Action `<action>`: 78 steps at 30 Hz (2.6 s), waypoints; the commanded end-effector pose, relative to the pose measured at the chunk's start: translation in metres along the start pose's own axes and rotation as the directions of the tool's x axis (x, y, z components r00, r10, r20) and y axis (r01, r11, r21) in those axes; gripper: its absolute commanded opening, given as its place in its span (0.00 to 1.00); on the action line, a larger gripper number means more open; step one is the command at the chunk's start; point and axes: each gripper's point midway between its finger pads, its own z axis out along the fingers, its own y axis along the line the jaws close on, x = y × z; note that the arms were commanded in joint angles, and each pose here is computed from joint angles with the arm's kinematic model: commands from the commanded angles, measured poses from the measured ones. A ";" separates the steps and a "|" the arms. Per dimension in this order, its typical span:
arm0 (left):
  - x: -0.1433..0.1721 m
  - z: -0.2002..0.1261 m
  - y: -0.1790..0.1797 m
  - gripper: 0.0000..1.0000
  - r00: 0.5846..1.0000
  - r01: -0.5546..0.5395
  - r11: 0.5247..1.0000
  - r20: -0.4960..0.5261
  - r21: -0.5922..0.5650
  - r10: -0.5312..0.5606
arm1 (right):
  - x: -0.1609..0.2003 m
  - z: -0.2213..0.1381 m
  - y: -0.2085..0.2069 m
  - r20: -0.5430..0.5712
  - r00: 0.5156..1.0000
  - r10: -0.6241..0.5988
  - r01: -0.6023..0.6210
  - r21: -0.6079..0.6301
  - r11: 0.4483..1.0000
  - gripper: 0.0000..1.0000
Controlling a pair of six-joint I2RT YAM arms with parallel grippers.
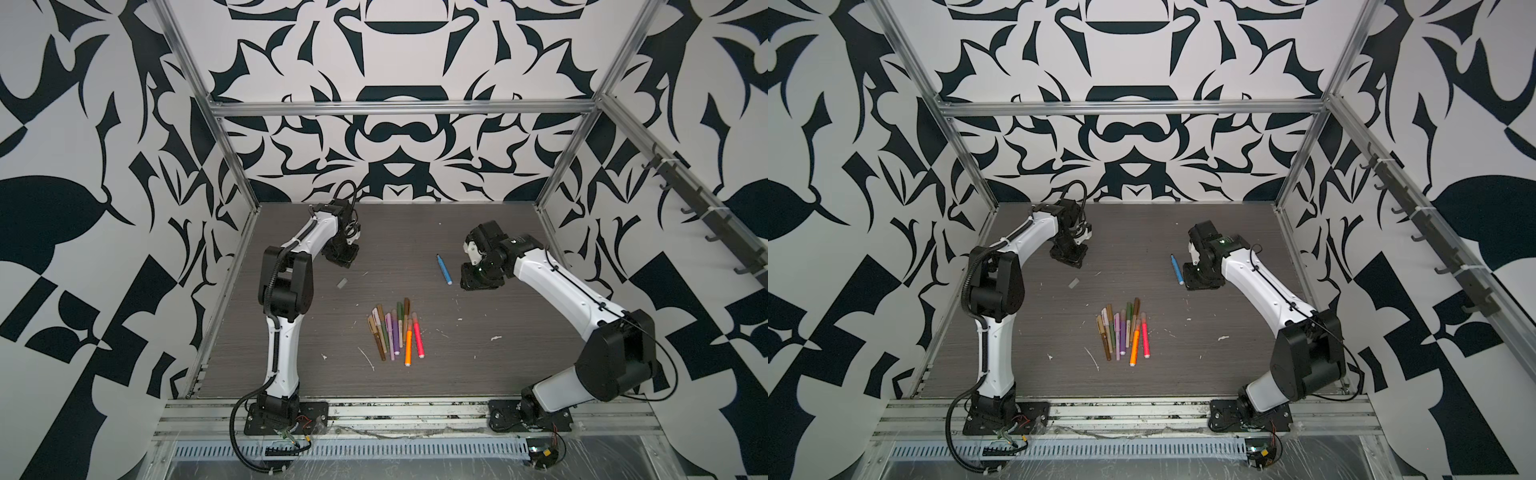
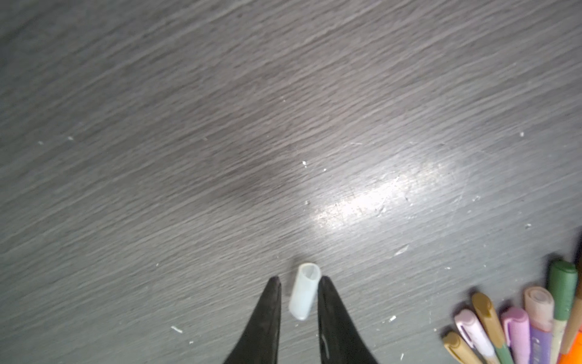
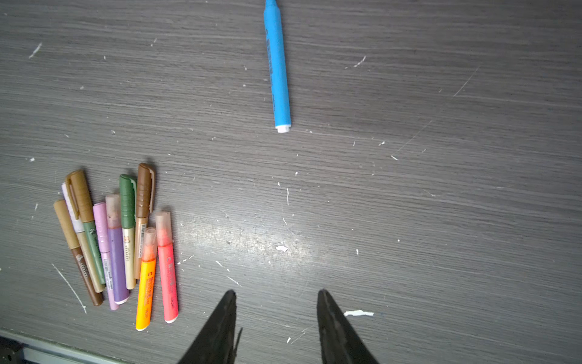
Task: Remove pen caps from pens
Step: Place the pen cap at the center of the table, then pick up the pen cap from the center of the table.
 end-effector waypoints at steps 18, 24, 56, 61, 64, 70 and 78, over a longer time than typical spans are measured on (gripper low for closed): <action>-0.014 -0.100 0.003 0.54 0.762 0.450 0.874 0.430 0.185 -0.484 | -0.023 0.012 0.034 -0.040 0.997 -0.067 0.064 -0.081 0.995 0.45; 0.015 -0.125 0.009 0.60 0.526 0.603 0.704 0.476 0.375 -0.705 | -0.048 0.020 0.070 -0.059 0.990 -0.126 0.121 -0.091 0.989 0.45; 0.098 -0.051 -0.030 0.91 -0.097 0.980 -0.115 -0.115 0.165 -0.989 | -0.038 0.001 0.075 0.006 0.998 -0.061 0.061 -0.084 0.995 0.45; 0.096 -0.047 -0.071 0.90 -0.064 0.997 -0.072 -0.195 0.032 -0.979 | -0.016 -0.006 0.061 0.023 0.998 -0.056 0.058 -0.064 0.996 0.45; 0.096 -0.040 -0.096 0.84 -0.118 0.993 -0.120 -0.246 -0.006 -0.962 | -0.005 -0.005 0.056 0.036 0.999 -0.035 0.038 -0.073 0.997 0.45; 0.086 -0.029 -0.113 0.36 -0.132 0.991 -0.133 -0.254 -0.014 -0.958 | 0.009 -0.001 0.052 0.032 0.999 -0.005 0.008 -0.091 0.996 0.45; 0.094 -0.010 -0.135 0.43 -0.205 0.977 -0.185 -0.222 -0.107 -0.953 | 0.014 -0.003 0.049 0.035 0.999 -0.020 0.024 -0.095 0.995 0.45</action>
